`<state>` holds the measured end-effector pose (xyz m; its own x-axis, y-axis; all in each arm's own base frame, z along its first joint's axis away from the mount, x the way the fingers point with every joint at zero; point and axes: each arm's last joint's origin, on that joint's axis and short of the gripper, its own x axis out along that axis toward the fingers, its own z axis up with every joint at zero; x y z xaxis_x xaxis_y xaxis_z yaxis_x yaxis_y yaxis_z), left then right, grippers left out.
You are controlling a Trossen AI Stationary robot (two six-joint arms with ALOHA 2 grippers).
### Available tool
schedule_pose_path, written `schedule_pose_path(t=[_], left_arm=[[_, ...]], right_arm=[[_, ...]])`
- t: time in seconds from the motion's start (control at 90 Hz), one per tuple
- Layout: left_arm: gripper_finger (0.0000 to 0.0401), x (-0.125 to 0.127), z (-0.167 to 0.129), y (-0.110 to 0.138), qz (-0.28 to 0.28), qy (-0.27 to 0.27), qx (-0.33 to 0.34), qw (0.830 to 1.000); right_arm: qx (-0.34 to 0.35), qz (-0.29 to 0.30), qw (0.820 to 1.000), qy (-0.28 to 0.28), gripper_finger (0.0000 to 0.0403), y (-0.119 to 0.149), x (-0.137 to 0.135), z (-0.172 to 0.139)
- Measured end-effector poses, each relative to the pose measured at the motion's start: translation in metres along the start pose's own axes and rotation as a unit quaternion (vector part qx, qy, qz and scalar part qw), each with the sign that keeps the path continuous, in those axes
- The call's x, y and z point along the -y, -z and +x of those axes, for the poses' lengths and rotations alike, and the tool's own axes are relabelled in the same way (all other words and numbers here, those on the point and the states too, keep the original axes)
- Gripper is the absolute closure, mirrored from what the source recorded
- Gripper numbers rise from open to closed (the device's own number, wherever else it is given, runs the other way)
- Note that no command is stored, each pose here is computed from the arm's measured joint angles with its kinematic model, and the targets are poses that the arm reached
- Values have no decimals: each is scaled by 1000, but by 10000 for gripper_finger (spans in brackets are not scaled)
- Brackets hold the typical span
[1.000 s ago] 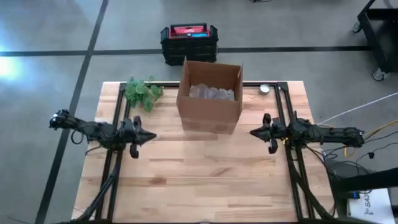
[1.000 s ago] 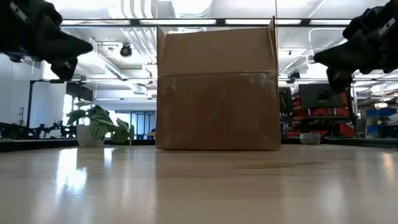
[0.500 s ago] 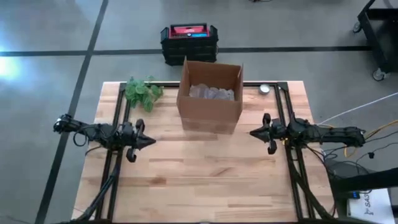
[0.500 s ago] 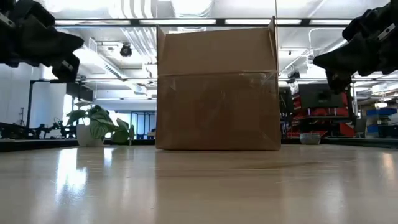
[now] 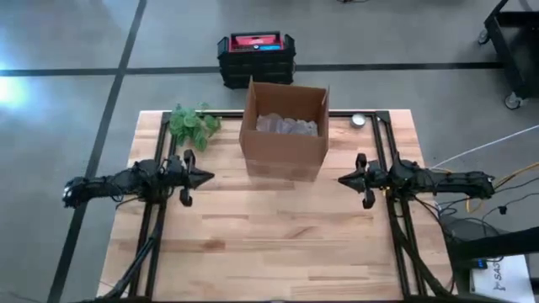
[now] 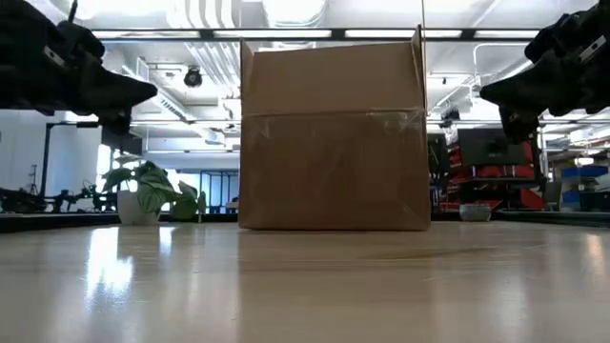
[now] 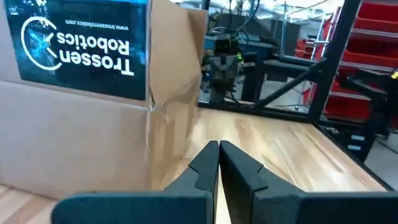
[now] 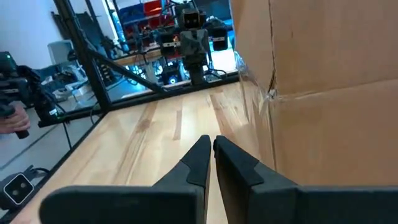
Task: Wrap mug
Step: Return to Home Position
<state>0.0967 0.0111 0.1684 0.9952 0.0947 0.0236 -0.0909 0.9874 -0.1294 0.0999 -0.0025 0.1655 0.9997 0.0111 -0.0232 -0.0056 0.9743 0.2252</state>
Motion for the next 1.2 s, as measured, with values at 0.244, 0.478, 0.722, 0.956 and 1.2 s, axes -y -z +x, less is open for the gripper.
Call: schedule_pose_path(t=[0.244, 0.478, 0.722, 0.956, 1.2], left_arm=[[401, -4, 1, 1, 11, -48, -5, 999], [401, -5, 5, 6, 9, -52, -33, 998], [401, -6, 8, 11, 9, -56, -60, 997], [401, -7, 10, 15, 8, -59, -83, 995], [401, -7, 12, 18, 8, -61, -103, 993]], right_arm=[[0, 0, 1000, 0, 394, 0, 0, 0], [0, 0, 1000, 0, 394, 0, 0, 0], [0, 0, 1000, 0, 394, 0, 0, 0], [0, 0, 1000, 0, 394, 0, 0, 0], [0, 0, 1000, 0, 394, 0, 0, 0]])
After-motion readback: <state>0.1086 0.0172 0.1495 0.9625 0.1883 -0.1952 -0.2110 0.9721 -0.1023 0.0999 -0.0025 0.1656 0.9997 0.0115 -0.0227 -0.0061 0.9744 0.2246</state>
